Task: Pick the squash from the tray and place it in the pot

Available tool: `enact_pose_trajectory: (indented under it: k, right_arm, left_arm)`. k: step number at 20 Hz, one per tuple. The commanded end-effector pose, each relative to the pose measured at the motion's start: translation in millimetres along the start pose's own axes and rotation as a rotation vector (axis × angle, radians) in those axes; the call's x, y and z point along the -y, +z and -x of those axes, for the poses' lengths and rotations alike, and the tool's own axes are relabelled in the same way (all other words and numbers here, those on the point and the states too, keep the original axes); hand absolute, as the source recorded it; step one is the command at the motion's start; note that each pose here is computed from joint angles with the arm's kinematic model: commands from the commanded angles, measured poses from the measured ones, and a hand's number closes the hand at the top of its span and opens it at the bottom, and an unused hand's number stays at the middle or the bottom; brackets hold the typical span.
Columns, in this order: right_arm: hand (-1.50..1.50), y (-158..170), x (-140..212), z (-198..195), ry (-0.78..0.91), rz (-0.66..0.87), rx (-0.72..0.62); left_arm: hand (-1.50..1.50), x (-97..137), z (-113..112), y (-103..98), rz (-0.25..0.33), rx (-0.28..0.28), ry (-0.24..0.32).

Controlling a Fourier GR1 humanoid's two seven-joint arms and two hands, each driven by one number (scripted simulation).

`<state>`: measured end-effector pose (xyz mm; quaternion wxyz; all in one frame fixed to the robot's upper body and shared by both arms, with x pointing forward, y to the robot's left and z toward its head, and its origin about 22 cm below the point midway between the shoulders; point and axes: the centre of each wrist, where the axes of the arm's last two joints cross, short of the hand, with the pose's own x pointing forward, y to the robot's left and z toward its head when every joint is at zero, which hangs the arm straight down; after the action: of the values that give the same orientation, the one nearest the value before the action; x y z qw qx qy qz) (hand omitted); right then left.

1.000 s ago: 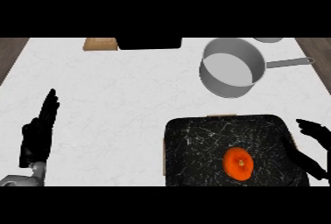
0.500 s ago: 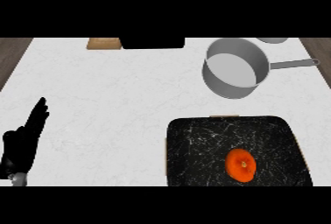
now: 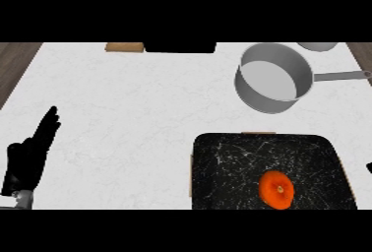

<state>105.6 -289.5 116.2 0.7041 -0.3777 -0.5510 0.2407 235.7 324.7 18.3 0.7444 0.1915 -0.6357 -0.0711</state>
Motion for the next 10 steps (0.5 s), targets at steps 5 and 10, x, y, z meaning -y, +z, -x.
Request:
enact_pose_trajectory:
  k: [5, 10]
  right_arm:
    - [-1.5, -17.7, -6.7, -29.2, 0.233, -0.326, -0.216]
    - [-1.5, -50.4, -10.6, -63.9, 0.252, -0.445, -0.249]
  left_arm:
    - [0.0, 1.2, -4.8, 1.0, 0.026, 0.023, -0.017]
    - [0.0, 9.8, 5.2, -3.5, 0.011, 0.008, -0.007]
